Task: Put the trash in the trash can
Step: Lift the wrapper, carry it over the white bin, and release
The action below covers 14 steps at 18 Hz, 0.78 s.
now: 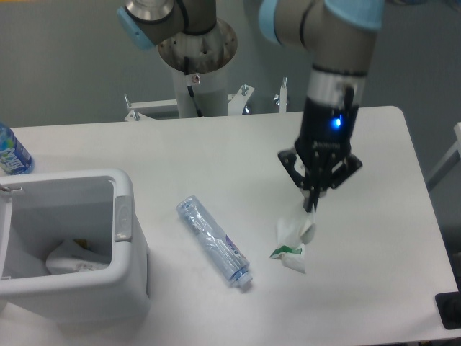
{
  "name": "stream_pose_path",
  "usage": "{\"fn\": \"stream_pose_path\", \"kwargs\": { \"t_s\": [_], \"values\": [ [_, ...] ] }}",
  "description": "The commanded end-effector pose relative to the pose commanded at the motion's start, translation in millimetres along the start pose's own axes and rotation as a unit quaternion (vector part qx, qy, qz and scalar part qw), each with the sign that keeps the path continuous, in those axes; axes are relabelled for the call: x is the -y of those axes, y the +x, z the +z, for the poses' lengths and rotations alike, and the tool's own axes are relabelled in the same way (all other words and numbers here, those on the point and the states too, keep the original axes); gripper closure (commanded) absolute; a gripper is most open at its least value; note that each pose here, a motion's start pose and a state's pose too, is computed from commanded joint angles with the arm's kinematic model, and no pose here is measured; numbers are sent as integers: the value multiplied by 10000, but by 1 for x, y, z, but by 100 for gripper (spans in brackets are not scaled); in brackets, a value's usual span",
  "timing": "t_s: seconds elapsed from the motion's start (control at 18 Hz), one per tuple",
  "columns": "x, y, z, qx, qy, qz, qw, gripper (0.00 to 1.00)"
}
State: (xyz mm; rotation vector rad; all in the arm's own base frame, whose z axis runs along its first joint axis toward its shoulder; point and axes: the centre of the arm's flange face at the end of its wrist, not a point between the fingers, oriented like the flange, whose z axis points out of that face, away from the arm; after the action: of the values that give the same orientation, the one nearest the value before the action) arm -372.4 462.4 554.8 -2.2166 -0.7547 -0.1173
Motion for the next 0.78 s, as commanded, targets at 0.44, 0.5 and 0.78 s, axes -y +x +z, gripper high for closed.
{"fn": "stream_pose_path", "kwargs": {
  "t_s": [0.44,0.5,0.78],
  "values": [
    [-49,182,-1,-935,-310,575,9935,100],
    [-57,197,5,-1037,-406,666,9916,100],
    [-68,218,14,-1192,-479,1120,9854,13]
  ]
}}
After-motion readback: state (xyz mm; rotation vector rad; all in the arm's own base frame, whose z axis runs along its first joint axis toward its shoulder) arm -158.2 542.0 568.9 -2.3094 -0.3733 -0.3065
